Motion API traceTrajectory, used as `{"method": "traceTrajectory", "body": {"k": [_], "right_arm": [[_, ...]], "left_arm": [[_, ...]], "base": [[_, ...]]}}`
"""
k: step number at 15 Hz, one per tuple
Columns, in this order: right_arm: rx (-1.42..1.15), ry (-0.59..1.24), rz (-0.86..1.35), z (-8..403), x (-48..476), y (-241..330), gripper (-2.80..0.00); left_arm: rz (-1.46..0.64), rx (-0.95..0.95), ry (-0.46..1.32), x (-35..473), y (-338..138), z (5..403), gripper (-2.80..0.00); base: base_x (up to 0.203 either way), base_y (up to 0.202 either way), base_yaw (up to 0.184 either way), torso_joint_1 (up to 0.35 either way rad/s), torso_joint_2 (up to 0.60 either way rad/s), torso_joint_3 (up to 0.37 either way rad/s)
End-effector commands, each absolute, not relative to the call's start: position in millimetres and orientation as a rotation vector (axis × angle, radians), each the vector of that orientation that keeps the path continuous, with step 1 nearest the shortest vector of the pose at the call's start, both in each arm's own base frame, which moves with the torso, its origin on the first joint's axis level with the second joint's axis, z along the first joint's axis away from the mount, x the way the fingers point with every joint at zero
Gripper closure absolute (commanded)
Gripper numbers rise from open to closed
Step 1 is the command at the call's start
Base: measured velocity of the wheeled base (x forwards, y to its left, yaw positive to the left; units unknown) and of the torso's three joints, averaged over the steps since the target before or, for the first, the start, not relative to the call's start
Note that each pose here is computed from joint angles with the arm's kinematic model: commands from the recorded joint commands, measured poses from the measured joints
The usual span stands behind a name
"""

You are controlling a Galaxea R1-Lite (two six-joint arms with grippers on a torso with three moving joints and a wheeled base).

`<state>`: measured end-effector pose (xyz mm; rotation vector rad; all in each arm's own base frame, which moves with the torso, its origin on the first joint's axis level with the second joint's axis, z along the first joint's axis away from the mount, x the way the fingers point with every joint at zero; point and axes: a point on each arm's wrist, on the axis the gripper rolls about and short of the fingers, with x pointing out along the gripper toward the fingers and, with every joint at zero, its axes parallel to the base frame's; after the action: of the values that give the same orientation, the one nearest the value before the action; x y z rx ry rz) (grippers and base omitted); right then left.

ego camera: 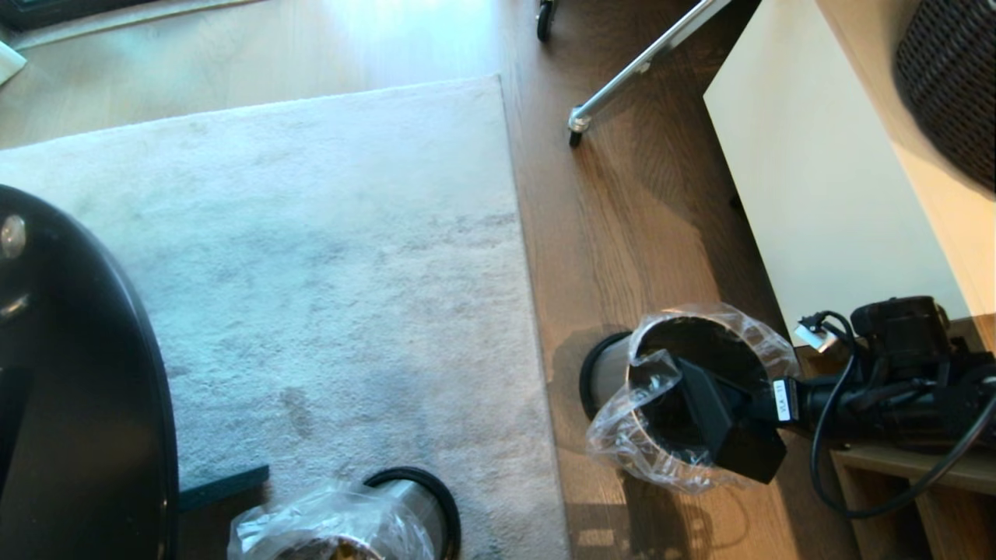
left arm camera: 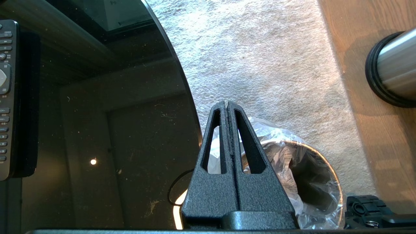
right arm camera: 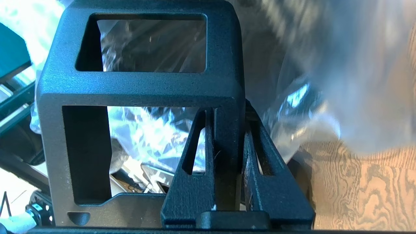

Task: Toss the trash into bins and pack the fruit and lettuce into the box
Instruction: Throw it into the trash can on the right

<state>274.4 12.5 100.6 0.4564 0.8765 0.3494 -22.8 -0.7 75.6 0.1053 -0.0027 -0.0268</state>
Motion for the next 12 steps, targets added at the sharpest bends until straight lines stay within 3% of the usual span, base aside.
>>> {"method": "traceTrajectory", "body": {"k": [1,12], "right_arm": [[0.472,0.878,0.352,100,283,15,0.0],[0.5,0.883,0.369,101,299,29,0.0]], "left_arm": [[-0.027,0.106,-0.001,-23,-1,76,0.0],[-0.027,0.106,-0.001,-23,-1,76,0.0]], "base": [[0.0,0.0,0.0,0.0,0.0,0.0],[0.0,0.0,0.0,0.0,0.0,0.0]]}}
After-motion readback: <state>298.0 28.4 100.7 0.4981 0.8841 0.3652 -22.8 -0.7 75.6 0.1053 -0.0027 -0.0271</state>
